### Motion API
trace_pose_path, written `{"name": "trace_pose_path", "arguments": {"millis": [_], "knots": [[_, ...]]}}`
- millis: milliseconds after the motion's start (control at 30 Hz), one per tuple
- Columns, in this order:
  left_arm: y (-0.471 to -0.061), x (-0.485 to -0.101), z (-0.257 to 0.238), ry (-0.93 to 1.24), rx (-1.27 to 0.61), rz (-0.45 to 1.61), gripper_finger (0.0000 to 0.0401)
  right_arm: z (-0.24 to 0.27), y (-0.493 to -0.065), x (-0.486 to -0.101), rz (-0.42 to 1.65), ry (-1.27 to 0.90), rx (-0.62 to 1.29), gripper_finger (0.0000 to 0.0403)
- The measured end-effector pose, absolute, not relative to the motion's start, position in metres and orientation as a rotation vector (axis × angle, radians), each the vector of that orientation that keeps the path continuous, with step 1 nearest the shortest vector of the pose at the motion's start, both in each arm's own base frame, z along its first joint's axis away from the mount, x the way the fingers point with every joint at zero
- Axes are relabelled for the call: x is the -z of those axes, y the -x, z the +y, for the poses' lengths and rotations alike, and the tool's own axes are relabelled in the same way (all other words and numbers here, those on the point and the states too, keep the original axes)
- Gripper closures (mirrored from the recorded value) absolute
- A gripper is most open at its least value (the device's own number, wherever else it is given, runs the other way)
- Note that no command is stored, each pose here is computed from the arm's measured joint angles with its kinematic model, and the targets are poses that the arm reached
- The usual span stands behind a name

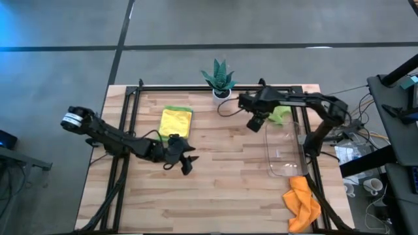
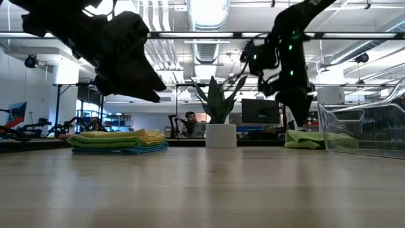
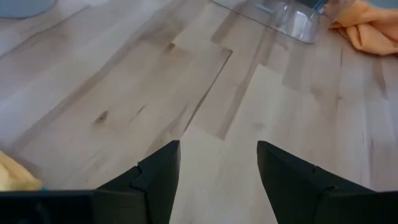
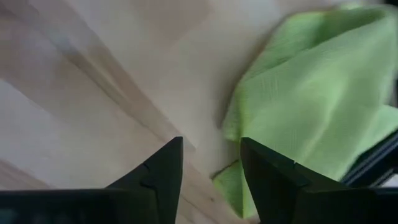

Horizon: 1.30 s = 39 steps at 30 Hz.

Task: Fold microfiber towels
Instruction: Fold the light green towel on the table

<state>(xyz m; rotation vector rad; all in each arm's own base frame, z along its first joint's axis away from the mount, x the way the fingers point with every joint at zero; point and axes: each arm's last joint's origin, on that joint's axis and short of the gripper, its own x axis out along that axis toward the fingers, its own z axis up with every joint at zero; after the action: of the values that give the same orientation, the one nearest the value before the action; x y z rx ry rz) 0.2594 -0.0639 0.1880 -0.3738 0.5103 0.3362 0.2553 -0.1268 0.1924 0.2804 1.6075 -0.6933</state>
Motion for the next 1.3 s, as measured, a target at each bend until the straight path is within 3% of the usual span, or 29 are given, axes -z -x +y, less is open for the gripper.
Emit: {"name": "trace_pose_path", "arguments": {"millis": [467,900,1067,1300], "knots": [[-0.259,-0.189,-0.063,0.373,-0.344,0.502,0.0203,-0.153,-0.260,-0.152,1.676,-0.185,0.869,0.0282],[-0.259,-0.189,-0.063,0.361,-0.361,0.494,0.0203,-0.168,-0.252,-0.155,1.664,-0.175,0.903,0.0388],[-0.258,-0.187,-0.060,0.248,-0.421,0.484,0.0203,-0.144,-0.269,-0.187,1.582,-0.072,0.811,0.0393],[-0.262,-0.188,-0.058,0.152,-0.525,0.409,0.0203,-0.059,-0.297,-0.268,1.228,0.021,0.568,0.0394]]}}
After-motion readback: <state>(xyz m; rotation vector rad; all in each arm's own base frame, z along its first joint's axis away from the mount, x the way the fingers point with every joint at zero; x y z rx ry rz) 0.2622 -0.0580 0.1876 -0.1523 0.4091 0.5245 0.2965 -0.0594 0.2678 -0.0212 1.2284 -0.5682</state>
